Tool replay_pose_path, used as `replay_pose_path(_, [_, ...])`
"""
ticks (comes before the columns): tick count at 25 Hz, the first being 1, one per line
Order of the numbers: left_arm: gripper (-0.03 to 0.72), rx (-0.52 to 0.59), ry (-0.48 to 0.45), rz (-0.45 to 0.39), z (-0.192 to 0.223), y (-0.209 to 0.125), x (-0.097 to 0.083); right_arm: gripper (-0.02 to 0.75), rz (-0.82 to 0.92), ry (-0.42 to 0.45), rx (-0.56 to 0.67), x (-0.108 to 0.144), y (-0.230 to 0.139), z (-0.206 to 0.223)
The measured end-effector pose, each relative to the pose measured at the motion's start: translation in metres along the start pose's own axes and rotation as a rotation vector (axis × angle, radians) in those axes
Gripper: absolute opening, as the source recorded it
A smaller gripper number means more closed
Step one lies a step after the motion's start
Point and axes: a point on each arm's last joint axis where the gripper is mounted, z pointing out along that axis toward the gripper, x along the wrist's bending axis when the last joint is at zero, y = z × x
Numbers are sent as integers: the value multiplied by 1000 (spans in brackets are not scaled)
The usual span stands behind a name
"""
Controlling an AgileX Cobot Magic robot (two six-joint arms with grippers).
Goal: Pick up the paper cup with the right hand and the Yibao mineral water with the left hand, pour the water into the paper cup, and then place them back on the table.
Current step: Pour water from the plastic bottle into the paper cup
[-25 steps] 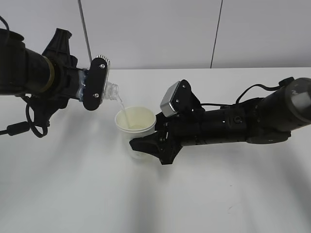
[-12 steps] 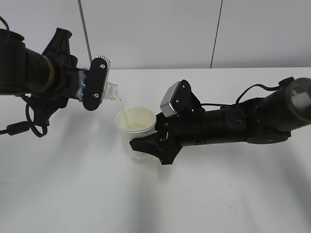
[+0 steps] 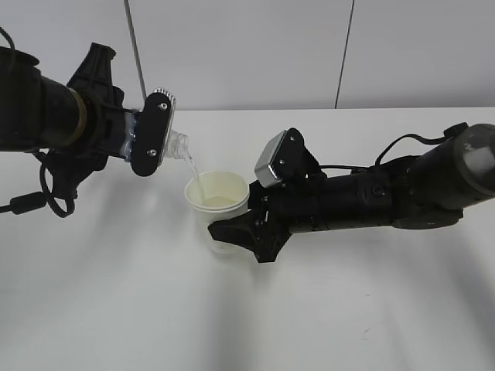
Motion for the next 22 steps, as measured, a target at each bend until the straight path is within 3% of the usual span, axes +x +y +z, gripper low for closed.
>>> replay_pose_path(22, [346,10,9,20,0,-1,1,505,-1,-3,6,0,-1,0])
